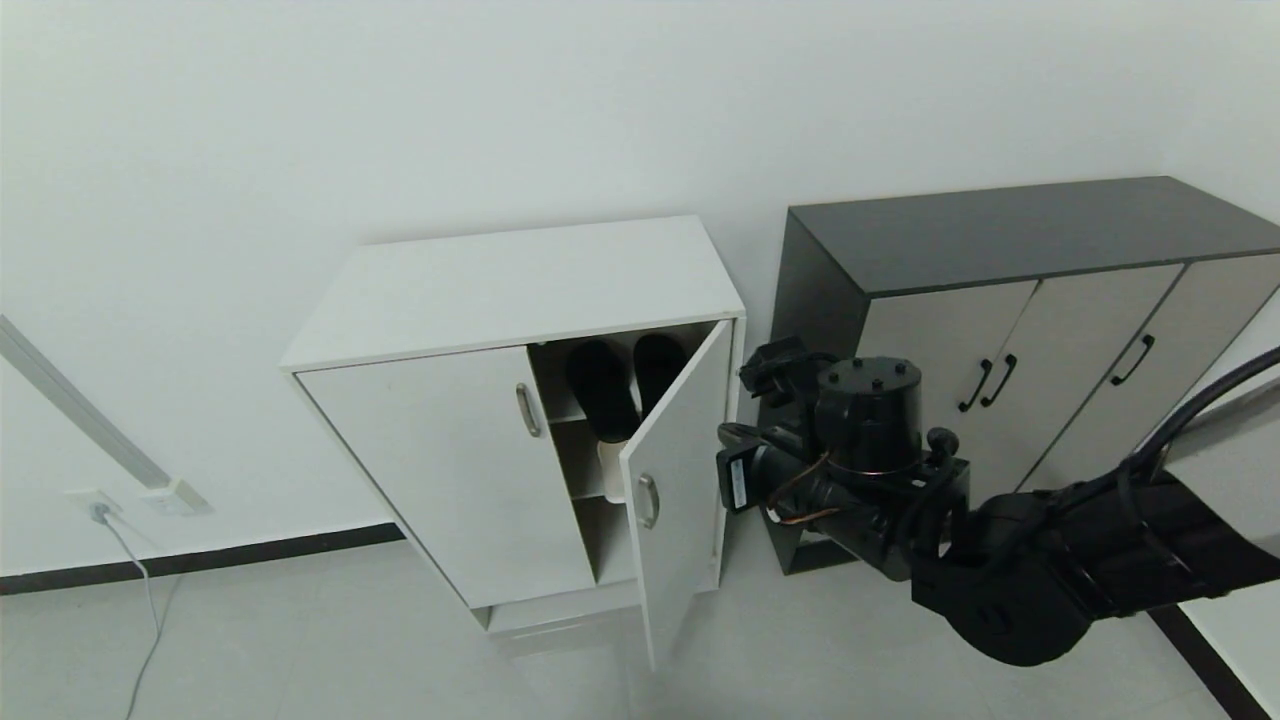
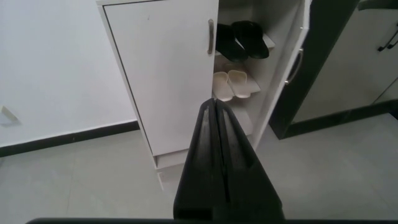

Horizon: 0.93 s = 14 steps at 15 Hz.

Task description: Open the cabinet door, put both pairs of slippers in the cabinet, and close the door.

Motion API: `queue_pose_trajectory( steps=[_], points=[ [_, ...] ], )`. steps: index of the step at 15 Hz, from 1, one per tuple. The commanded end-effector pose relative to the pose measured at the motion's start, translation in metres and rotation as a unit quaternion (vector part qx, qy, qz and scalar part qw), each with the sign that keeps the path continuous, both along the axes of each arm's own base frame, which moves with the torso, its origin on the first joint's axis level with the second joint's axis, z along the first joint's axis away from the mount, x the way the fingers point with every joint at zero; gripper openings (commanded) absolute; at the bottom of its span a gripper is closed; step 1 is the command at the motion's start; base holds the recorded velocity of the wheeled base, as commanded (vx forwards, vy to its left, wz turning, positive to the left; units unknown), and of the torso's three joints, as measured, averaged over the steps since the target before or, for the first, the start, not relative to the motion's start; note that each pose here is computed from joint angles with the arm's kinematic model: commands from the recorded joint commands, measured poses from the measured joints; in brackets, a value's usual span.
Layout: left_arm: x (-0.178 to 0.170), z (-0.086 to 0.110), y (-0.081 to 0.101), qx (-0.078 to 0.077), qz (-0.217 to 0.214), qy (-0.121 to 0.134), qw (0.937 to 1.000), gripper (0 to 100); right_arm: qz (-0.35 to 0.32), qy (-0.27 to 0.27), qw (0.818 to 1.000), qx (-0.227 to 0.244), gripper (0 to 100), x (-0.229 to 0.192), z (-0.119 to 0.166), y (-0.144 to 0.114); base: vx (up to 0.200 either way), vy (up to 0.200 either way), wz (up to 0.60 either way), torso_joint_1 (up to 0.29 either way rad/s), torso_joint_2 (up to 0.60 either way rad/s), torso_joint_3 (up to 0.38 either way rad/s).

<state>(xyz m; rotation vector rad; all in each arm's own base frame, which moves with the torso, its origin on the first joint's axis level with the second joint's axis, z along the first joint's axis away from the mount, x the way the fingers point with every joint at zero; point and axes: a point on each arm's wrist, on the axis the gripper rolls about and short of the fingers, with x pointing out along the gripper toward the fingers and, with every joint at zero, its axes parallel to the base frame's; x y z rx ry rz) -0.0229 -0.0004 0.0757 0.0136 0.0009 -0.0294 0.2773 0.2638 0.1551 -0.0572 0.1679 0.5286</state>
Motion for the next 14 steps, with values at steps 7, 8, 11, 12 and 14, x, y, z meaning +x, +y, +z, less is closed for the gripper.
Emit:
queue_pose_trajectory(
  steps=[7,8,11,12,14],
  points=[
    [0.0,0.0,0.0,0.0,0.0,0.0,1.0,0,0.002,0.003,1.0,-0.002,0,-0.004,0.0,-0.003,0.0,0.0,0.34,0.001,0.0,0.001],
    [0.0,0.0,0.0,0.0,0.0,0.0,1.0,0,0.007,0.005,1.0,-0.003,0,-0.004,-0.002,-0.003,0.0,0.0,0.0,0.0,0.0,0.0],
    [0.0,0.0,0.0,0.0,0.0,0.0,1.0,0,0.016,0.006,1.0,-0.002,0,-0.004,-0.004,-0.006,0.0,0.0,0.0,0.0,0.0,0.0],
    [0.0,0.0,0.0,0.0,0.0,0.0,1.0,0,0.011,0.002,1.0,0.0,0,-0.003,-0.004,-0.008,0.0,0.0,0.0,0.0,0.0,0.0],
    [0.0,0.0,0.0,0.0,0.0,0.0,1.0,0,0.004,-0.001,1.0,0.001,0,-0.002,-0.003,-0.014,0.0,0.0,0.0,0.0,0.0,0.0]
  ],
)
